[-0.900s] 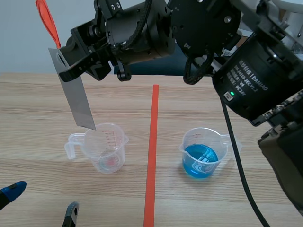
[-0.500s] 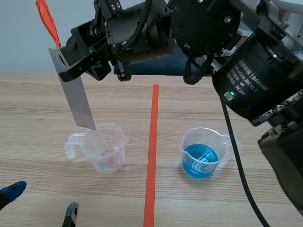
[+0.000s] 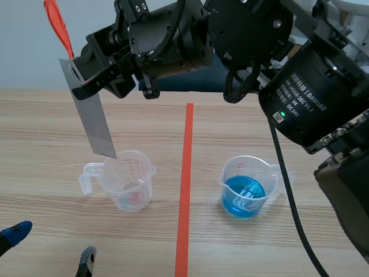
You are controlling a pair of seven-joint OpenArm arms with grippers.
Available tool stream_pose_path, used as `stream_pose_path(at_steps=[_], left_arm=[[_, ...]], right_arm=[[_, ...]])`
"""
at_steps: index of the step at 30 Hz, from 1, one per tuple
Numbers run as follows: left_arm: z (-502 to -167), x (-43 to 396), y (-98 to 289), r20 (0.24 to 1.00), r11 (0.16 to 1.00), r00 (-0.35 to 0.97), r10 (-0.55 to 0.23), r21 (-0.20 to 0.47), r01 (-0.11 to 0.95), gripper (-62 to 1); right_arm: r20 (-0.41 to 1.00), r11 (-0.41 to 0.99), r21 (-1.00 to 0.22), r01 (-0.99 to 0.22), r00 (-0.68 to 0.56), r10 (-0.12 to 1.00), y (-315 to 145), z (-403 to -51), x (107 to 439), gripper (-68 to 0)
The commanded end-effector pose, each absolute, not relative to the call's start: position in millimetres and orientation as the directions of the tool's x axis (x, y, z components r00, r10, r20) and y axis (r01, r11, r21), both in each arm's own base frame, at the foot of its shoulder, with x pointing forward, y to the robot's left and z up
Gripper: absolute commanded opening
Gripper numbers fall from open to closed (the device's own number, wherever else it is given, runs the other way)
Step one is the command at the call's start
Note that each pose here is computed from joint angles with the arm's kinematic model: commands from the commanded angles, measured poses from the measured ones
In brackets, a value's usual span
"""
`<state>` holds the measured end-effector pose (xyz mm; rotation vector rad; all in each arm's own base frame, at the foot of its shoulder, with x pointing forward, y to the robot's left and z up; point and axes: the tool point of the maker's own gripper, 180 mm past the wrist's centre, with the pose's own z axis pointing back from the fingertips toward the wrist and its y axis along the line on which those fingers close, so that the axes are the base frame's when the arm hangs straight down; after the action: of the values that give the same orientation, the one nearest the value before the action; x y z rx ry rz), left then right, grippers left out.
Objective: Do the redox reaction experiment. put the plate into the left beaker
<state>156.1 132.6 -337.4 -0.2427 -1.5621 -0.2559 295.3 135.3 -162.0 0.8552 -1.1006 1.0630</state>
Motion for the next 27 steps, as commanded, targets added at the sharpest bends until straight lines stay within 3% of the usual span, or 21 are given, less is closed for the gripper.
stream_pose_path(at_steps=[1, 27], left_arm=[[-334.8, 153.7, 133.9, 1.000, 0.948, -0.014, -0.006, 0.010, 0.317, 1.4], [-334.9, 153.7, 133.9, 1.000, 0.948, -0.014, -0.006, 0.010, 0.317, 1.4]], right_arm=[[0.976, 0.285, 0.011, -0.958, 0.073, 0.207, 134.4, -149.0, 297.8, -66.9], [0.983, 0.319, 0.002, -0.948, 0.061, 0.176, 118.9, -156.5, 303.0, -66.9]])
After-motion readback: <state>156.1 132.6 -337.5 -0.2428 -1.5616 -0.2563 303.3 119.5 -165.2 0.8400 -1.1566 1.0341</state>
